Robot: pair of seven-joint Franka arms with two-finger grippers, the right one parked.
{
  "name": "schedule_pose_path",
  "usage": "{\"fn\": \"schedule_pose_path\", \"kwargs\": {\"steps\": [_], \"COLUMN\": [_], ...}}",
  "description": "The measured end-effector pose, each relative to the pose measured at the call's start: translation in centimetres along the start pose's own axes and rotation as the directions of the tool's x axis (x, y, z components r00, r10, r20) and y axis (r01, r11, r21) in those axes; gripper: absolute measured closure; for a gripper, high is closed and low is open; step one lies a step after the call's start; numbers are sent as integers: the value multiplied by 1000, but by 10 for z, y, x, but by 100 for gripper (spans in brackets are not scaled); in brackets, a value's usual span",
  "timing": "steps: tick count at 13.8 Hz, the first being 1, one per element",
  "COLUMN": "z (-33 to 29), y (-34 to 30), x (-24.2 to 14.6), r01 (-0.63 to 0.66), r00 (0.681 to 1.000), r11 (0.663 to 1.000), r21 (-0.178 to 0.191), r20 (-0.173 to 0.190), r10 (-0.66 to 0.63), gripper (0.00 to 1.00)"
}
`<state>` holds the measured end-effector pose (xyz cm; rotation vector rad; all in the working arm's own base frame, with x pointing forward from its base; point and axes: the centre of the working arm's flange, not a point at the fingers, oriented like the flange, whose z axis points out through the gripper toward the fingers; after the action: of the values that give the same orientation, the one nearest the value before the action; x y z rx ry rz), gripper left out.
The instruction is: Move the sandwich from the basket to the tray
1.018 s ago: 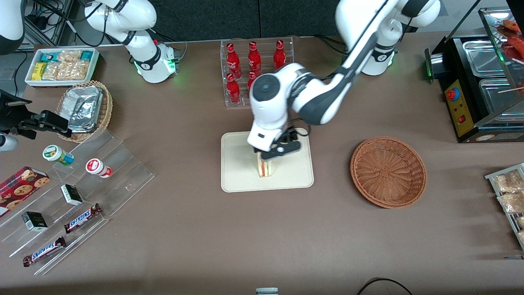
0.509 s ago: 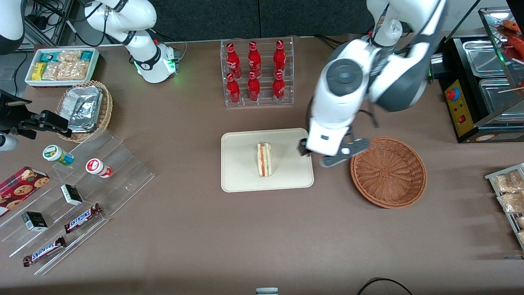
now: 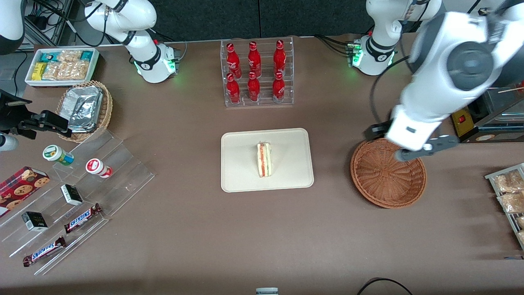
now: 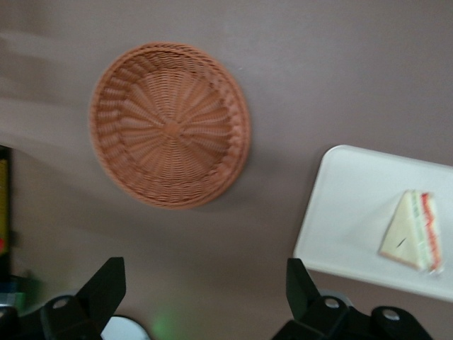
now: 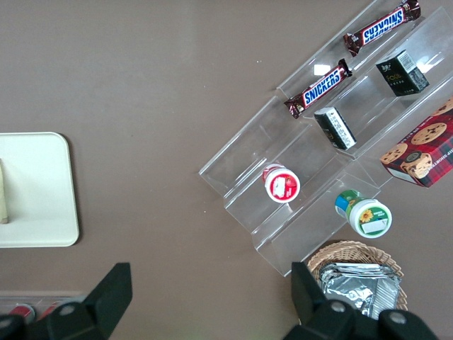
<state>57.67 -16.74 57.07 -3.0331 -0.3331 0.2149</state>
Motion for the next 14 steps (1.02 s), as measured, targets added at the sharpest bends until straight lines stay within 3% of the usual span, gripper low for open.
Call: {"fn": "schedule_pose_path", "kwargs": {"steps": [3,6,10,14], "z": [-14,-29,-41,-33], "y": [-48,-106,-162,-154], "x": [-1,-5,-17,-10], "r01": [-128,-245,-288,-289], "r00": [991,966,955,955], "r11": [992,969,956,956], "r21": [-3,-40,-57,-54], "r20": [41,77,63,57], "r10": [128,247,291,292], "gripper": [0,0,0,0]}}
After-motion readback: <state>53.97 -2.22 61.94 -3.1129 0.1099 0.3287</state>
